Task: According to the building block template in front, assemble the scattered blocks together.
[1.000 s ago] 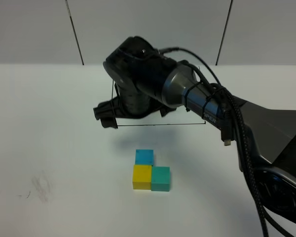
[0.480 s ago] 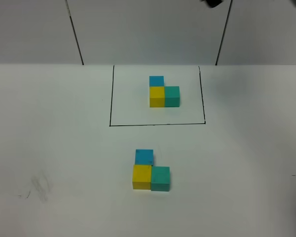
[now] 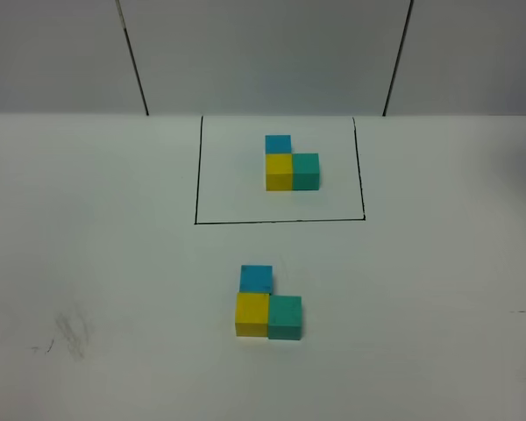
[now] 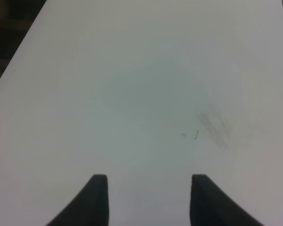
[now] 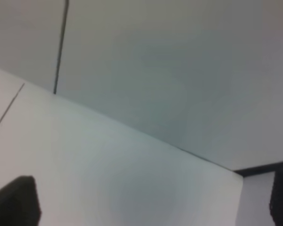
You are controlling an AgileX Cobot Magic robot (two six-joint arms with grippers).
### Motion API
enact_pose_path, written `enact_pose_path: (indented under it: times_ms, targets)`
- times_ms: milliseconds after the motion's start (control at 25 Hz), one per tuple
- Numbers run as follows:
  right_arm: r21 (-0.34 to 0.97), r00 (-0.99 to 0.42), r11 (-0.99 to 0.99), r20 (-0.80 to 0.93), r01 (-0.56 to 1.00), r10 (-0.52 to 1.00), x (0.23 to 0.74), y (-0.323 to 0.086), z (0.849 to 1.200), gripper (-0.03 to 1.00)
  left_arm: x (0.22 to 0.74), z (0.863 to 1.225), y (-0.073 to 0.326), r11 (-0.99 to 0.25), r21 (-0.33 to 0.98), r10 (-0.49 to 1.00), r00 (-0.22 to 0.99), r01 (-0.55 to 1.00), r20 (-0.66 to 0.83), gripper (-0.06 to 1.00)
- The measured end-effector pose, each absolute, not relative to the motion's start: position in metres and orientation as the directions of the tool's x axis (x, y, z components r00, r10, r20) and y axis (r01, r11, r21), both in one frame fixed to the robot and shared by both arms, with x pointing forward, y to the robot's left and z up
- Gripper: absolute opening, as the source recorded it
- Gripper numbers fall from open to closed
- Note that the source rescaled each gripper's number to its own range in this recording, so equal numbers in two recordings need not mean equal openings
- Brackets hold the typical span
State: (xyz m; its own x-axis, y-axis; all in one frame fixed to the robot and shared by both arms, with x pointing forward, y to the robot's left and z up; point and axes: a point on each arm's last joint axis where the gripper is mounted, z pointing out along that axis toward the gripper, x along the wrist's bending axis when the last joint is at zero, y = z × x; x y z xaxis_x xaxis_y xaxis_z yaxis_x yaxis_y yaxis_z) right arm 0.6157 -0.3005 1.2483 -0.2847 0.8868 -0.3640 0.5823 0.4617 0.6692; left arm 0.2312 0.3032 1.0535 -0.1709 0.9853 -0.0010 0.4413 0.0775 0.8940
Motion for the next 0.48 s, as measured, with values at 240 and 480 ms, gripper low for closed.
enact_pose_path:
  times_ms: [240,480]
  targets:
    - [0.585,-0.256,0.466,-0.409,0.664,0.876,0.550,-0.315,1.244,0.88,0.231,1.053,0.303,0.077,0.894,0.985,-0.171,0.441,-0.001,0.00]
    - [0.613,-0.230,0.455,-0.412,0.646,0.882,0.460,-0.313,1.250,0.84,0.231,1.053,0.303,0.077,0.894,0.985,-0.171,0.441,-0.001,0.00]
